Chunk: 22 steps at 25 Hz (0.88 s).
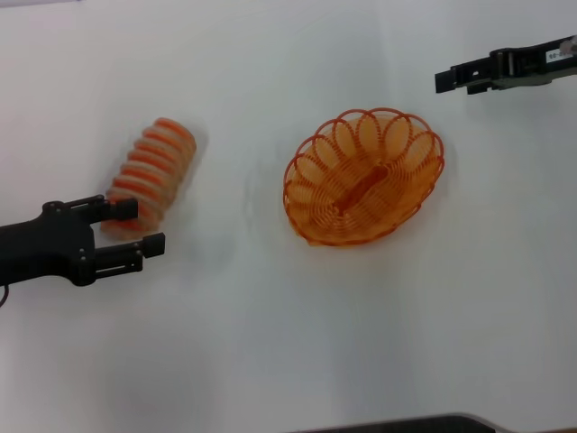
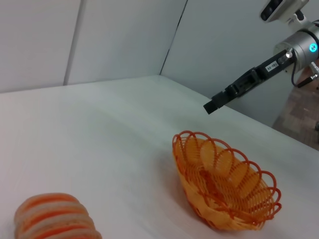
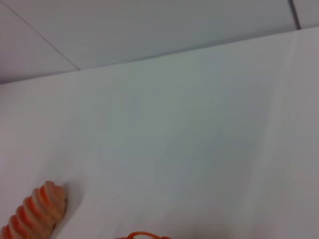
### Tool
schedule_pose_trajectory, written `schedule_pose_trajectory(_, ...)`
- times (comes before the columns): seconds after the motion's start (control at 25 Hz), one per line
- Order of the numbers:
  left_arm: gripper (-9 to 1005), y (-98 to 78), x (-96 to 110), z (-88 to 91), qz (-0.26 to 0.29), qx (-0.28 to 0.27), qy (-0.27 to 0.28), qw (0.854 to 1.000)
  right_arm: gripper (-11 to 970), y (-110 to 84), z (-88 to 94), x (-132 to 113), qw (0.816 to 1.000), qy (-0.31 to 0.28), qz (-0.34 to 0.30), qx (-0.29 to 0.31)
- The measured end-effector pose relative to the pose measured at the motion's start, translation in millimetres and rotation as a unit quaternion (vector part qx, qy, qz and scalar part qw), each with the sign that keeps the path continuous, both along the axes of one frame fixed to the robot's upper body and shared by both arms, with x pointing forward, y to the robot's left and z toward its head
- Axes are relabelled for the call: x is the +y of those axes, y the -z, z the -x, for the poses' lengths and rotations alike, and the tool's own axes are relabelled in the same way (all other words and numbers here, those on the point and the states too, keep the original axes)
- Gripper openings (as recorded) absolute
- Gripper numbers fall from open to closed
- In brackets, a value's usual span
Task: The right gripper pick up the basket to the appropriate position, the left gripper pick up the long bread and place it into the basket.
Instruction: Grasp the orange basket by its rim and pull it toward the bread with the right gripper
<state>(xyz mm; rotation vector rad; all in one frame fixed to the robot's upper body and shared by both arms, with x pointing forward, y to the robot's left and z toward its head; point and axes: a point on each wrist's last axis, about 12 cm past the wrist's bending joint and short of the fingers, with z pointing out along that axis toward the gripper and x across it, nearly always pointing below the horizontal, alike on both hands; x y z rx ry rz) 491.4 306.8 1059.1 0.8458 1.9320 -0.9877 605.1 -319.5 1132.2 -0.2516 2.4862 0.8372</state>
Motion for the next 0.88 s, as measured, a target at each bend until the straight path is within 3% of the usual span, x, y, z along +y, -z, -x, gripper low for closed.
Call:
schedule_pose_trajectory(0.6,751,0.0,0.0,0.2,-0.002,-0.007,0.001,1.000,725,14.6,-7.3,34.9,0.997,-0.043,0.039,0.041)
schedule_pose_trajectory(0.88,752,0.1,-0.4,-1.2,-0.006,-0.010,0.001,1.000,631,24.2,-10.6,41.8,0.996,-0.046,0.052,0.051)
